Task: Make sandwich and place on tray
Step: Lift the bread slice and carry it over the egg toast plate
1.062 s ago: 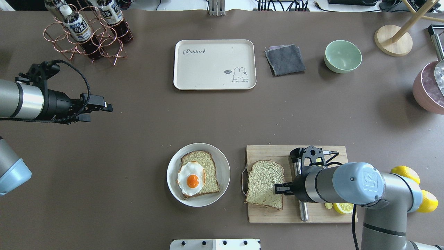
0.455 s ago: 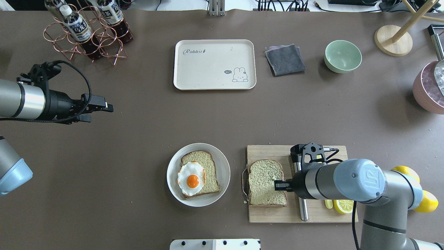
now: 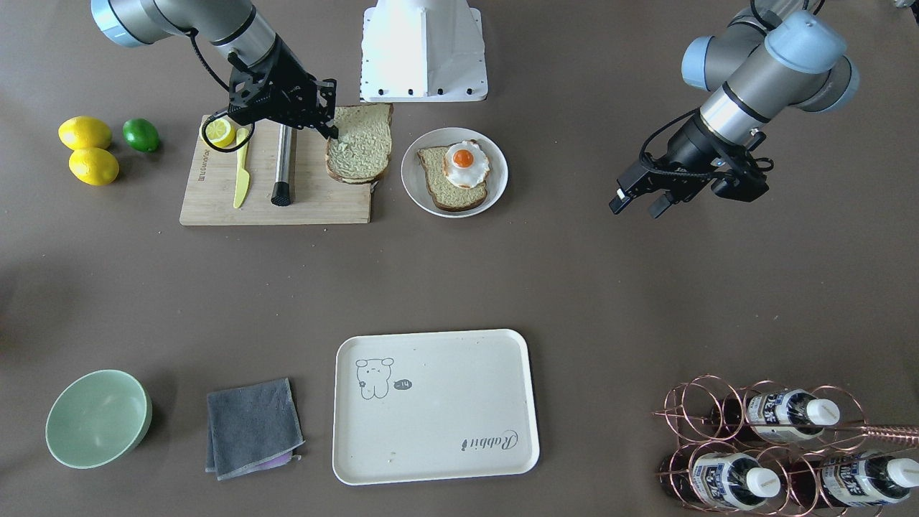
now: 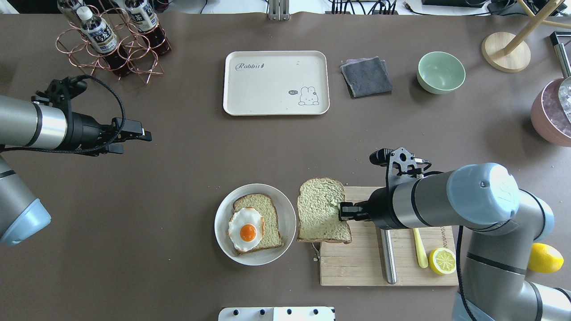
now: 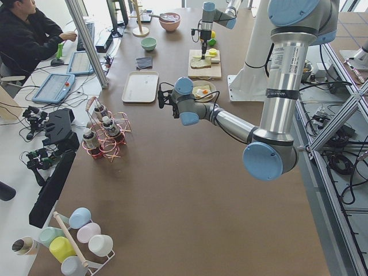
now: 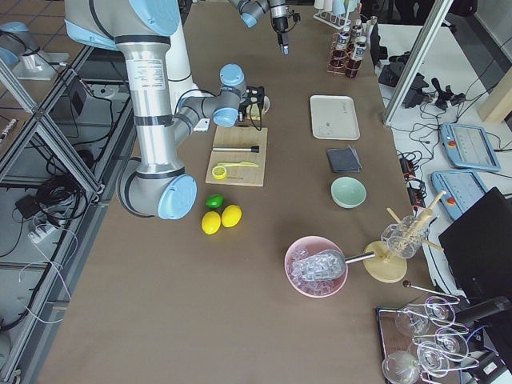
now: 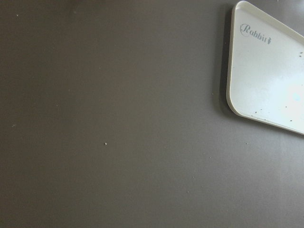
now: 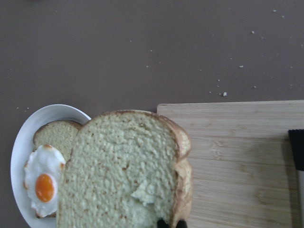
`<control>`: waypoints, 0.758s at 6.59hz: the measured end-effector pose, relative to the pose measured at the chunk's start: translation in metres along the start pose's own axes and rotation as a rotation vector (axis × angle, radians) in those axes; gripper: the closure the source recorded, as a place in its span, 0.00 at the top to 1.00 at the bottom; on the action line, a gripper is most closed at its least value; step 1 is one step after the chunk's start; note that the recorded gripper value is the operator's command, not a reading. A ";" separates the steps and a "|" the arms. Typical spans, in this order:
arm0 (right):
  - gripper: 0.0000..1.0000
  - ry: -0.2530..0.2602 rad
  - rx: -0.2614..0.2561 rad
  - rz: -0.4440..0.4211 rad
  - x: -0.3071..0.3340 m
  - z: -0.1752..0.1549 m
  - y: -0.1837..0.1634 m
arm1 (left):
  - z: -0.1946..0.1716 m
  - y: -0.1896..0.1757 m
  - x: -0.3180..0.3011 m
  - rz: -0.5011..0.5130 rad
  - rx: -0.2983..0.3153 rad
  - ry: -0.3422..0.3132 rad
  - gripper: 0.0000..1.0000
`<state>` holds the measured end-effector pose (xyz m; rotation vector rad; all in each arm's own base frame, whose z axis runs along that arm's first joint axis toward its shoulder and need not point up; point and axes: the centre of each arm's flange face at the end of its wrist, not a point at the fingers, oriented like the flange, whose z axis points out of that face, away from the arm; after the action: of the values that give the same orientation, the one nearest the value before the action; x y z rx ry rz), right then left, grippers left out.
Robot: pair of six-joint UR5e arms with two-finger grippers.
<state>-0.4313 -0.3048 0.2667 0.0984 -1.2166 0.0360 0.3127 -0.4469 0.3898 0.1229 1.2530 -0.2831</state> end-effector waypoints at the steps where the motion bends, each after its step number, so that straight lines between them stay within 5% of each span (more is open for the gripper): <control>1: 0.00 -0.021 0.000 -0.008 -0.023 0.012 -0.005 | 0.001 -0.001 -0.001 -0.002 0.000 -0.003 0.97; 5: 0.00 0.009 0.012 -0.029 -0.102 0.059 -0.018 | 0.003 0.000 -0.008 -0.007 -0.003 -0.010 0.97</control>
<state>-0.5207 -0.3255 0.1905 0.1263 -1.2059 0.0183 0.3137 -0.4468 0.3980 0.1150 1.2436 -0.2874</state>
